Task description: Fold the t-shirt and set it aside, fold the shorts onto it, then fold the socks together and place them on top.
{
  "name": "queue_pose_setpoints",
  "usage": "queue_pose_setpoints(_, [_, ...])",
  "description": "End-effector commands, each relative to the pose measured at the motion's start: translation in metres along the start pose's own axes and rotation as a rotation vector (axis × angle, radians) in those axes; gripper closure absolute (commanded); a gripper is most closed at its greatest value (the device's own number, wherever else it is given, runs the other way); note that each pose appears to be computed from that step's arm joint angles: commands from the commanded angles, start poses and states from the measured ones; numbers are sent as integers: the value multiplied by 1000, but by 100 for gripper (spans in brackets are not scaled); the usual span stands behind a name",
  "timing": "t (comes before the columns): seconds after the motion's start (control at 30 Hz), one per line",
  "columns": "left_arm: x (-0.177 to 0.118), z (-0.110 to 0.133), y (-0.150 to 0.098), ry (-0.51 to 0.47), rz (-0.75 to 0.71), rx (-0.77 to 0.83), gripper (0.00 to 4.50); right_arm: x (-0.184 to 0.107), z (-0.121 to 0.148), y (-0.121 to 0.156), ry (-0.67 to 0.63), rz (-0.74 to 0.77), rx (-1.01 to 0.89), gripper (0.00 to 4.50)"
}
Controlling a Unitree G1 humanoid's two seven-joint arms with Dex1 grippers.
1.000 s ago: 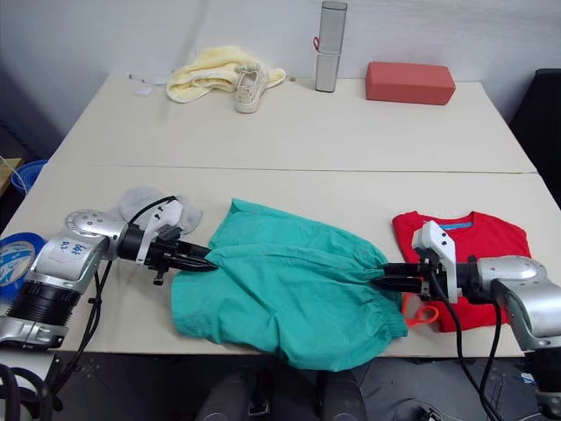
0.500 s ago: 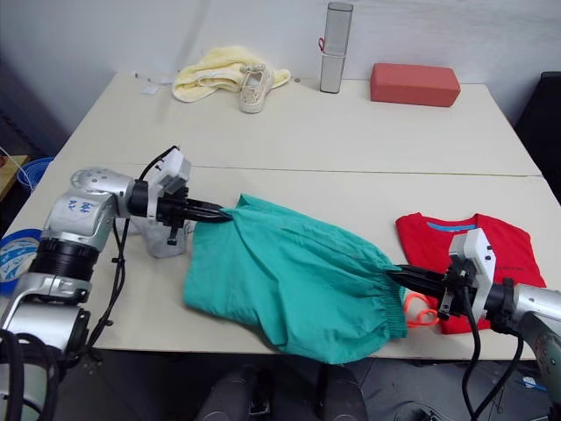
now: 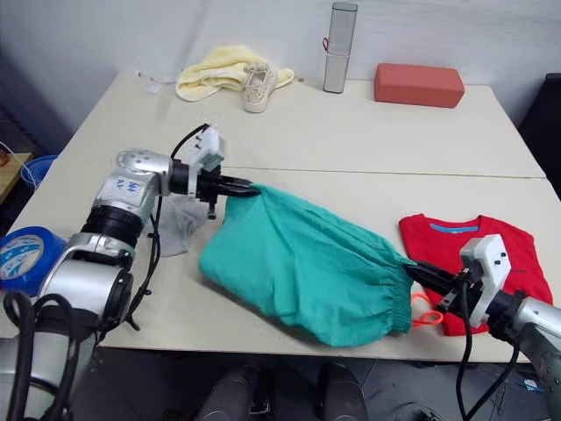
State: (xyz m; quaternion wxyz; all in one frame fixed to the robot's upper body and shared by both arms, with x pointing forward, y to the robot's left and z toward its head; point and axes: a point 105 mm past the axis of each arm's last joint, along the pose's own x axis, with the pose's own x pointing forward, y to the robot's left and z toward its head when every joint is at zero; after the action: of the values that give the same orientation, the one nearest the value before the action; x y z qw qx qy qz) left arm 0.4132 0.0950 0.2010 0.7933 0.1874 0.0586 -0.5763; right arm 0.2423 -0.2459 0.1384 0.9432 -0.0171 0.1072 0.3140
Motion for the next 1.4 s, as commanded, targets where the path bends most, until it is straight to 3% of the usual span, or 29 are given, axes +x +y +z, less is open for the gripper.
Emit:
queue_pose_setpoints(0.03, [0, 12, 14, -18, 93, 48, 448, 1, 6, 3, -24, -20, -41, 450])
queue_pose_setpoints(0.3, [12, -25, 22, 135, 225, 22, 448, 9, -3, 0, -14, -85, -62, 450])
queue_pose_setpoints(0.47, [21, -31, 22, 58, 291, -35, 448, 16, -7, -2, -27, -115, -79, 450])
queue_pose_setpoints(0.6, [19, -22, 27, -37, 344, -42, 359, 20, -2, 8, -82, -83, -15, 450])
queue_pose_setpoints(0.63, [19, -21, 27, -44, 340, -35, 328, 20, 0, 7, -90, -89, -34, 396])
queue_pose_setpoints(0.83, [-4, 2, 28, -207, 326, 68, 141, 10, 8, 11, -135, -68, -65, 208])
queue_pose_setpoints(0.93, [-25, 8, 32, -275, 336, 54, 134, -3, 27, 5, -231, -94, -149, 105])
queue_pose_setpoints(1.03, [-38, 9, 32, -284, 328, 67, 74, -13, 41, 4, -286, -90, -186, 2])
queue_pose_setpoints(1.1, [-52, 14, 31, -300, 339, 142, 24, -17, 51, 10, -328, -56, -235, 0])
queue_pose_setpoints(1.13, [-59, 18, 19, -312, 274, 233, 3, -17, 56, 21, -346, 6, -254, 0])
queue_pose_setpoints(1.23, [-67, 10, -20, -270, 22, 400, 3, -14, 54, 55, -297, 221, -247, 0])
queue_pose_setpoints(1.3, [-71, -7, -44, -186, -129, 435, 3, -12, 55, 69, -312, 270, -290, 0])
queue_pose_setpoints(1.4, [-76, -16, -70, -163, -239, 468, 3, -11, 51, 89, -361, 313, -386, 0])
